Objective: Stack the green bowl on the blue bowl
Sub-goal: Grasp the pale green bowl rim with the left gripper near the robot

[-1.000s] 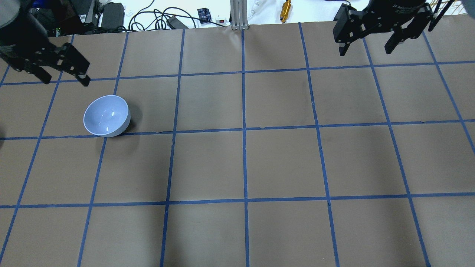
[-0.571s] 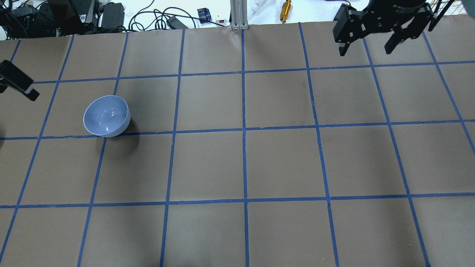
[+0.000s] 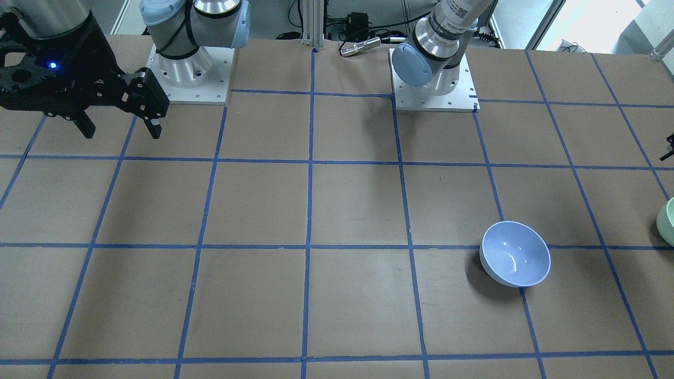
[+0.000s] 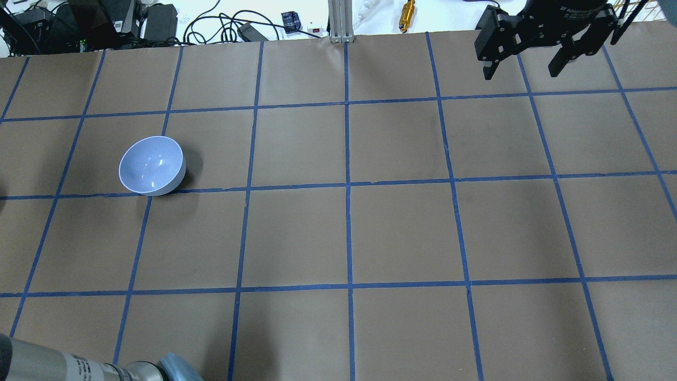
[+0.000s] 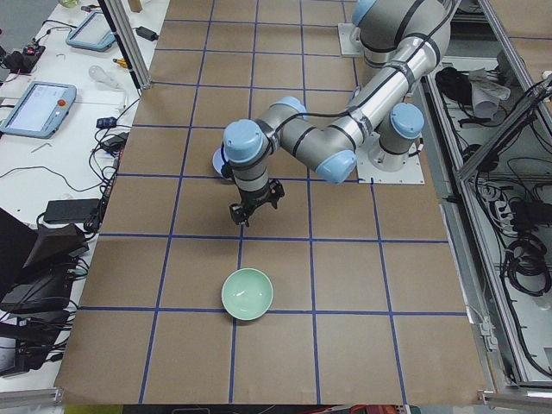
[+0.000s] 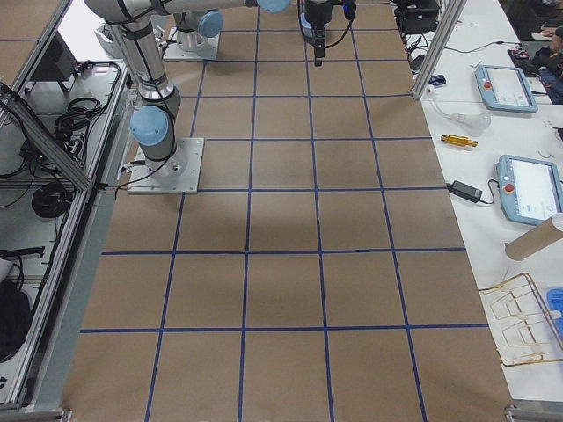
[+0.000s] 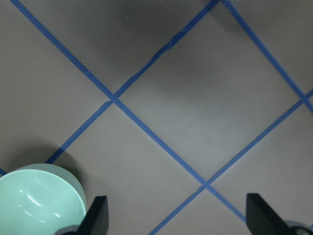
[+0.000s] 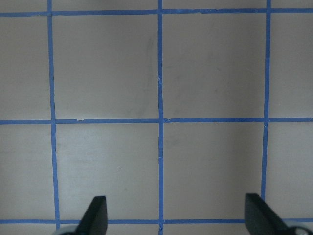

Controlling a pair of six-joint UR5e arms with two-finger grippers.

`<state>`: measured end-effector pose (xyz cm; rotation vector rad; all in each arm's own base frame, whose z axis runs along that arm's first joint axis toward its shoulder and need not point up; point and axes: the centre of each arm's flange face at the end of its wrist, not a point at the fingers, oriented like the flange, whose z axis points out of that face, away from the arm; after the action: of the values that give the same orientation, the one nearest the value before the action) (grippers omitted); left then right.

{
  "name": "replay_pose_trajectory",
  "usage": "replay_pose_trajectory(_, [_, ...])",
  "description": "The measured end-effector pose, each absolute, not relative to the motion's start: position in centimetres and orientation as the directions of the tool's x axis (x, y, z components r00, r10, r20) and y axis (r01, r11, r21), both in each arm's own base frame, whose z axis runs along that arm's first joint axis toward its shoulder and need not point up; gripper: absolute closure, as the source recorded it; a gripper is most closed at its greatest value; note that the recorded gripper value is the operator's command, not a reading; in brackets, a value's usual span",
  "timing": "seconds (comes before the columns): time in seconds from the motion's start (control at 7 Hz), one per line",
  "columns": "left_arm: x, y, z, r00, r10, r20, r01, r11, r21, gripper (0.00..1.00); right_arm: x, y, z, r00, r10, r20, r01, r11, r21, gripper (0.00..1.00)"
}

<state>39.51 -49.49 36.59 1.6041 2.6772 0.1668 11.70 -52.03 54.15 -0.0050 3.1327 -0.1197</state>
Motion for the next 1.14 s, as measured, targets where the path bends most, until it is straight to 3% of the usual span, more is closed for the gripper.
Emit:
replay_pose_trajectory(0.29, [45.9, -48.4, 31.0, -0.220, 0.975, 0.034, 0.972, 0.216, 0.093, 0.00, 11.7, -52.0, 54.2, -1.000, -0.003, -0.007, -0.003, 0.997, -0.077, 0.00])
replay_pose_trajectory(0.43, [48.2, -47.9, 28.5, -0.144, 0.989, 0.019, 0.987, 0.142, 0.075, 0.00, 11.7, -52.0, 54.2, -1.000, -0.003, -0.007, -0.003, 0.997, -0.077, 0.00])
replay_pose_trajectory(0.86, [52.5, -46.2, 22.5, -0.100, 0.995, -0.026, 0.994, 0.101, 0.045, 0.00, 11.7, -52.0, 54.2, -1.000, -0.003, -0.007, -0.003, 0.997, -0.077, 0.00])
replay_pose_trajectory(1.0, [53.2, -45.6, 21.3, -0.104, 0.994, -0.024, 0.994, 0.105, 0.035, 0.06, 11.7, -52.0, 54.2, -1.000, -0.002, -0.007, -0.002, 0.997, -0.077, 0.00])
replay_pose_trajectory(1.14, [53.7, -45.3, 20.6, -0.106, 0.994, -0.023, 0.994, 0.106, 0.027, 0.69, 11.7, -52.0, 54.2, -1.000, -0.002, -0.007, -0.002, 0.997, -0.077, 0.00])
